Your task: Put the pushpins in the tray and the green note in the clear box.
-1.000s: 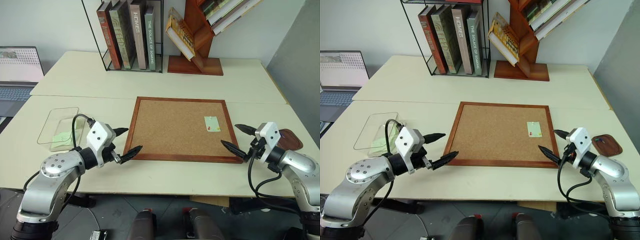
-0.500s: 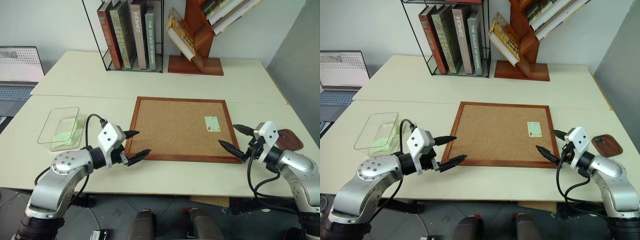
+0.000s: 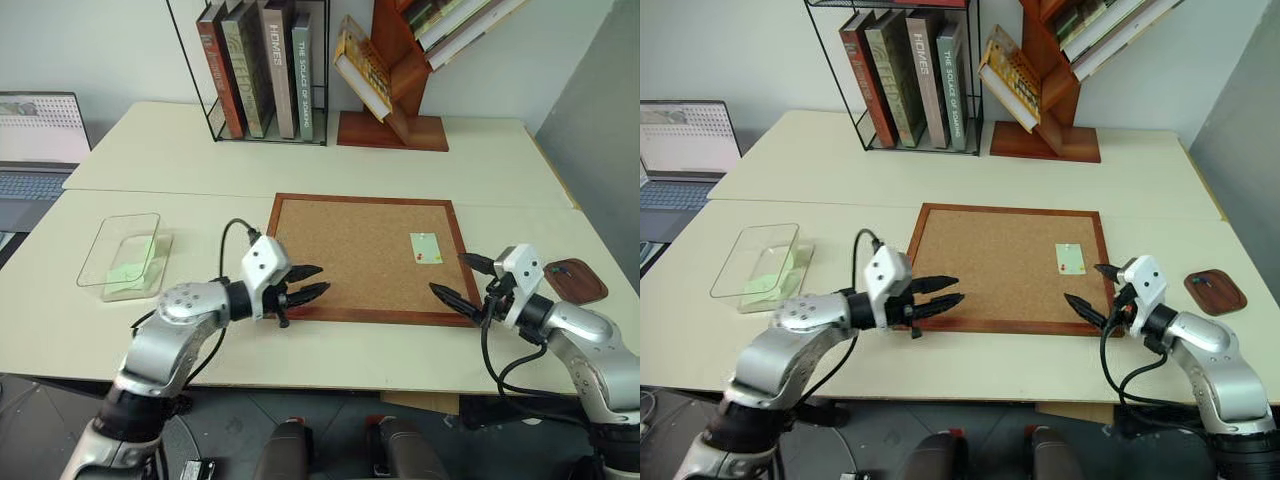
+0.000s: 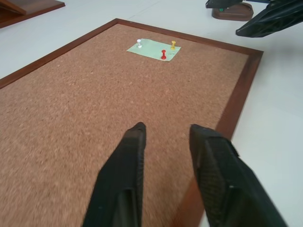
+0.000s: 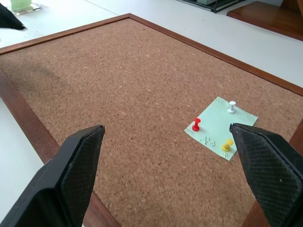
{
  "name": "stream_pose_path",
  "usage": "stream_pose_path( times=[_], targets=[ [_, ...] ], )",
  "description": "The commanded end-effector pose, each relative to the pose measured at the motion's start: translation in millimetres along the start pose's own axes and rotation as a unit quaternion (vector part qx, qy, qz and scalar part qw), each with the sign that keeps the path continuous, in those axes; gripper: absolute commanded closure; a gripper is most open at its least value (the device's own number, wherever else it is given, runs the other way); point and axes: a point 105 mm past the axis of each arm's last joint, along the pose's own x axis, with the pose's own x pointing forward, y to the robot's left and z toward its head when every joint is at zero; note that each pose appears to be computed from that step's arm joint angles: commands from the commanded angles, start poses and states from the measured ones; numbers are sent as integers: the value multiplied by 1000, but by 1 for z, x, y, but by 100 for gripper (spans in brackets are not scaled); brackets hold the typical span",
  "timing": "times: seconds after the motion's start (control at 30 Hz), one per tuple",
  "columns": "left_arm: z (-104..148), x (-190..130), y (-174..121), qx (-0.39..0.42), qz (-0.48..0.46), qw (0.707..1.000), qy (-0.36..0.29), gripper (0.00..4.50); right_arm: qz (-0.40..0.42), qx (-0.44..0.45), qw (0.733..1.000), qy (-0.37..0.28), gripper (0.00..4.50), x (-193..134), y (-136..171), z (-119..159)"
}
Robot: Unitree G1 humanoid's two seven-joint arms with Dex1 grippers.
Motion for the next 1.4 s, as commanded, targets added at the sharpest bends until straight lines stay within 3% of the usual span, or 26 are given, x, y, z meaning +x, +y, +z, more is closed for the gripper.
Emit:
stream_pose_path(
  times=[0.03,0.17,0.47,0.63,0.9,1.0,1.4],
  targets=[
    [3,17,-1,18,-23,1000,-5,383,0,-13,1000,-12,0,4,0,10],
    [1,34,2,15,-29,999,-8,448,7,-20,1000,2,0,9,3,7],
    [-28,72,10,-5,-20,1000,2,449,-21,-12,999,23,0,48,-19,3],
    [-44,71,11,5,-25,999,22,449,-50,9,998,22,0,69,-41,7],
    [-48,65,12,14,-28,999,28,449,-84,20,995,38,0,94,-63,3],
    [-48,65,12,17,-29,999,30,450,-101,18,993,49,37,98,-69,-3],
    [-48,67,11,19,-30,999,30,450,-103,-4,993,49,294,108,-71,-6]
  ],
)
